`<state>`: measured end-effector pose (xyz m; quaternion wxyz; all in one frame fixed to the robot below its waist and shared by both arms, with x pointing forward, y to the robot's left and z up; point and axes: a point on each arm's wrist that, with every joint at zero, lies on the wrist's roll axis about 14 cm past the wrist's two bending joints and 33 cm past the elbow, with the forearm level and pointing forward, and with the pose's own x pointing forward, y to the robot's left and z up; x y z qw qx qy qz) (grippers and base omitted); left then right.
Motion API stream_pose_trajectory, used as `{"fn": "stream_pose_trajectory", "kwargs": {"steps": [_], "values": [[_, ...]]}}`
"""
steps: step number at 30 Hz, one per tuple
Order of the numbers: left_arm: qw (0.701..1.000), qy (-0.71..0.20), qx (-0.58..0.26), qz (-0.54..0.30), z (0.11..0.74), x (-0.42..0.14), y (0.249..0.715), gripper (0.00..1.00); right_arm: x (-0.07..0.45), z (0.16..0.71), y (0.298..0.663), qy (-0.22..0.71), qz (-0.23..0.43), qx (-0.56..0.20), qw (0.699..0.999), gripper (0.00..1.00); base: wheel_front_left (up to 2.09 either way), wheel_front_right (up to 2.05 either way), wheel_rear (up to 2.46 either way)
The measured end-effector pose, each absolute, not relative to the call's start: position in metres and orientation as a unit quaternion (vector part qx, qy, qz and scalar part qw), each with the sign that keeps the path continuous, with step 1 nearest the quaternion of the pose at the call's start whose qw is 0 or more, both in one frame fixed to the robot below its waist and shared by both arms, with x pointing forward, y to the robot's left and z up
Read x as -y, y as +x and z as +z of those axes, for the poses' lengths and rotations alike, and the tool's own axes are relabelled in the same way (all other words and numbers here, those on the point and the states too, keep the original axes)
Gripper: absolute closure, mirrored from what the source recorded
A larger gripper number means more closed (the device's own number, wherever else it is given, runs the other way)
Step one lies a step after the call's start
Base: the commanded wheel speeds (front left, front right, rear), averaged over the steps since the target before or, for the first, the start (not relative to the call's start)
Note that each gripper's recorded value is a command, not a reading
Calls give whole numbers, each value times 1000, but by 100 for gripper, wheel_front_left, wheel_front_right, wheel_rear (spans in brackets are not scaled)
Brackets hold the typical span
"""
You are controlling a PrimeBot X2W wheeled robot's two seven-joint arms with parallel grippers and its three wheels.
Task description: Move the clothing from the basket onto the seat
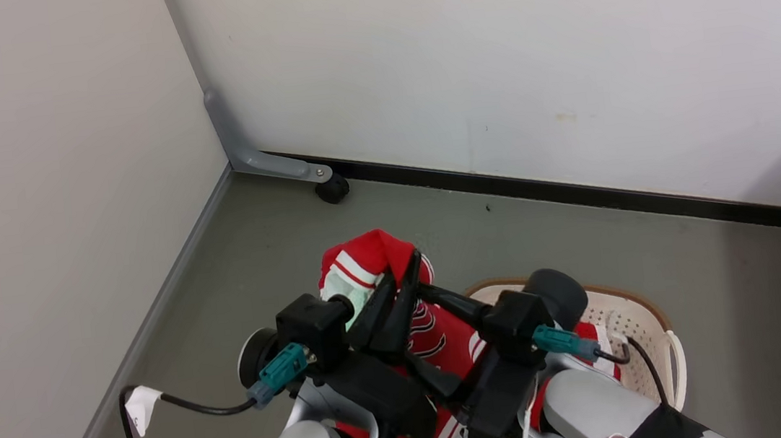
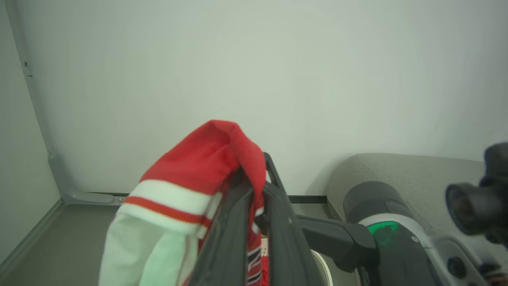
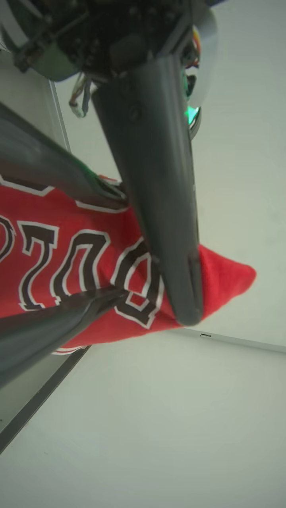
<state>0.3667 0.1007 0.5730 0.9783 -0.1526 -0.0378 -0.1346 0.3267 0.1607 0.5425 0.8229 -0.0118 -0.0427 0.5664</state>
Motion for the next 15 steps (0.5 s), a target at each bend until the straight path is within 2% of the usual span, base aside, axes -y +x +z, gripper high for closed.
{"fn": "stream_pose_trajectory", "kwargs": {"steps": [5,11,13,14,15], "values": [[977,-154,36,-143,574,-97,366,100,-162,539,325,-36,581,44,812,0,0,0,0],[976,-160,37,-146,577,-96,366,100,-147,528,339,-47,565,27,823,0,0,0,0],[975,-161,39,-147,578,-95,366,100,-144,525,341,-47,562,23,826,42,0,0,0],[975,-161,39,-148,578,-95,366,100,-144,525,342,-47,561,22,826,59,0,0,0],[975,-162,37,-149,578,-94,366,100,-143,525,342,-47,560,21,827,64,0,0,0]]}}
